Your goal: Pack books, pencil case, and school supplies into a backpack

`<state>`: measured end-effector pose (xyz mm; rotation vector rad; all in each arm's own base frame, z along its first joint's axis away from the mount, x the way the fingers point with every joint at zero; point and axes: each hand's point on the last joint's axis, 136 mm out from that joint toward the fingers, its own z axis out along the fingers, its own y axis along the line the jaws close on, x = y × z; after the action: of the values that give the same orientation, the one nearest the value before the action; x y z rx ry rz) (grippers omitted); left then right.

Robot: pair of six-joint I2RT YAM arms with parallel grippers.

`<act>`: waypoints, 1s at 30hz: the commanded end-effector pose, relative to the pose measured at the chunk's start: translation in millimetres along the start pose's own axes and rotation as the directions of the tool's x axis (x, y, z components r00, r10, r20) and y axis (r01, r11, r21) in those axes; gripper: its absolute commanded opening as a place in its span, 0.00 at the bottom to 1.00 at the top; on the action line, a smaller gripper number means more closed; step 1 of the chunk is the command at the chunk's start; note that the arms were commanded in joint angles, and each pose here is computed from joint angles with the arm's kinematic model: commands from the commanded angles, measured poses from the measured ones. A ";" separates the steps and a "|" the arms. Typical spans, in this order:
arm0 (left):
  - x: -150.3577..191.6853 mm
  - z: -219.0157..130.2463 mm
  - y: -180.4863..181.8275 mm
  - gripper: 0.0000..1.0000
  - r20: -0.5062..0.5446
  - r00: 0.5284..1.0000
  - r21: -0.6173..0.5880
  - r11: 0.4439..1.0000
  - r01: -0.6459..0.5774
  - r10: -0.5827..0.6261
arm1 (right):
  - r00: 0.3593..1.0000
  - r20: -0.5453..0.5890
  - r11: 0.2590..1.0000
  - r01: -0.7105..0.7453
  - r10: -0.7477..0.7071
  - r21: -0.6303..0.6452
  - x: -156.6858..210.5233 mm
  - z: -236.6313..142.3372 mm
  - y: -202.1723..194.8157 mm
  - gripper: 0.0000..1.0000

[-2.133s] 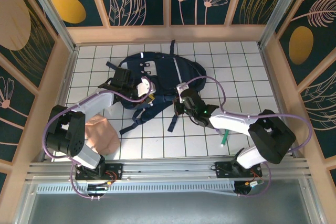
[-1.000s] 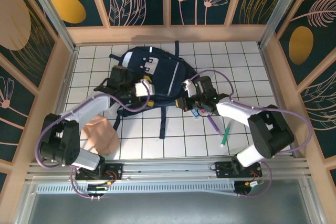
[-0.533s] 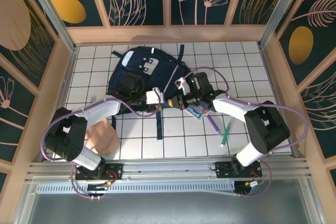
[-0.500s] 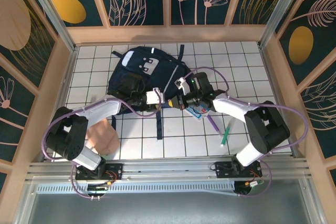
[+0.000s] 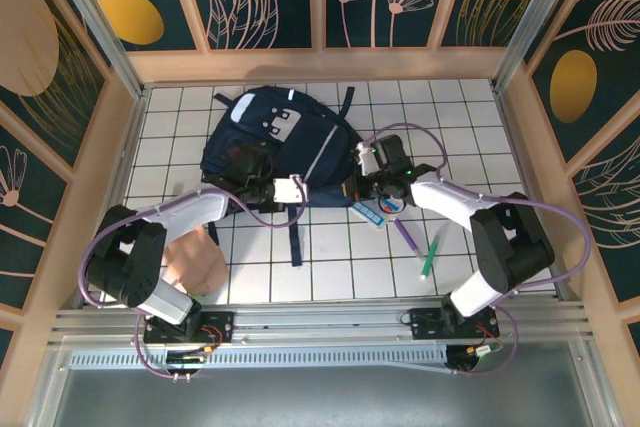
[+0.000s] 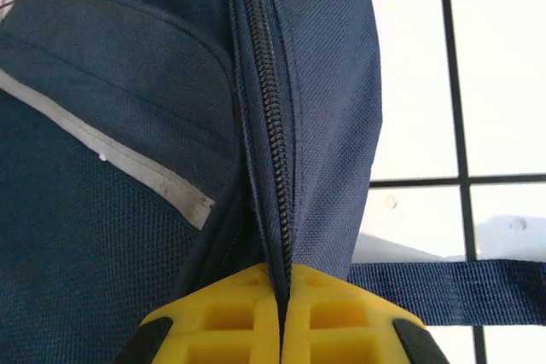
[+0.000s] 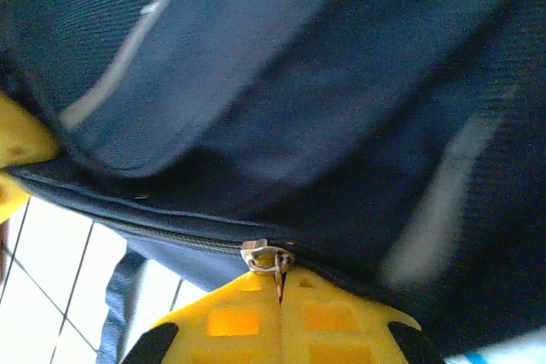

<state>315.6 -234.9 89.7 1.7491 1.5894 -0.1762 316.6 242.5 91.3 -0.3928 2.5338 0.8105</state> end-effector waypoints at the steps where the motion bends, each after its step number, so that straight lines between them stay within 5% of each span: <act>1: 28.2 -28.1 13.9 0.00 -0.071 0.997 -0.066 0.997 -0.030 0.025 | 0.990 0.034 0.962 -0.142 0.138 0.235 0.2 -18.5 -66.7 0.00; 4: 37.0 -44.2 28.7 0.00 -0.058 0.997 -0.152 0.987 -0.053 0.045 | 0.991 0.042 0.967 -0.133 0.126 0.219 -6.6 -18.6 -70.2 0.00; 9: 60.8 -61.4 70.2 0.06 -0.048 0.997 -0.288 0.956 0.051 -0.067 | 1.000 0.025 0.999 0.006 -0.007 0.038 -15.0 -10.1 -21.5 0.00; 11: 64.5 -67.0 89.3 0.76 0.015 0.984 -0.330 0.928 0.173 -0.178 | 0.997 0.004 0.996 0.077 -0.077 -0.041 -12.6 -4.5 6.2 0.00; 12: 65.6 -66.9 94.2 0.98 0.038 0.972 -0.330 0.915 0.232 -0.233 | 0.994 -0.004 0.991 0.106 -0.106 -0.082 -10.0 -1.4 20.8 0.00; 14: 68.0 -63.5 105.7 0.99 0.077 0.912 -0.306 0.861 0.406 -0.403 | 0.989 -0.009 0.976 0.142 -0.145 -0.166 -4.8 5.2 49.2 0.00; 16: 55.9 -55.2 96.9 0.99 0.121 0.835 -0.160 0.820 0.550 -0.536 | 0.984 -0.017 0.955 0.168 -0.177 -0.246 0.2 14.3 80.2 0.00; 19: 9.8 -64.7 68.6 0.99 0.273 0.804 0.058 0.843 0.534 -0.528 | 0.984 -0.025 0.942 0.164 -0.179 -0.293 -2.3 27.2 103.7 0.00; 21: -14.2 -70.5 41.7 0.99 0.342 0.819 0.098 0.885 0.455 -0.460 | 0.987 -0.024 0.944 0.145 -0.159 -0.295 -8.1 34.4 107.2 0.00; 25: -30.9 -50.6 -10.3 0.99 0.241 0.899 0.132 0.930 0.344 -0.367 | 0.988 -0.010 0.935 0.143 -0.155 -0.325 -15.5 37.7 116.1 0.00; 30: -23.9 -35.4 -1.9 0.88 0.190 0.921 0.039 0.940 0.340 -0.341 | 0.985 -0.029 0.912 0.148 -0.172 -0.382 -8.1 38.3 126.8 0.00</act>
<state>285.2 -237.4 134.7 1.4127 1.7127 -0.5815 288.0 348.9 108.7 -0.7070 2.4292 1.1404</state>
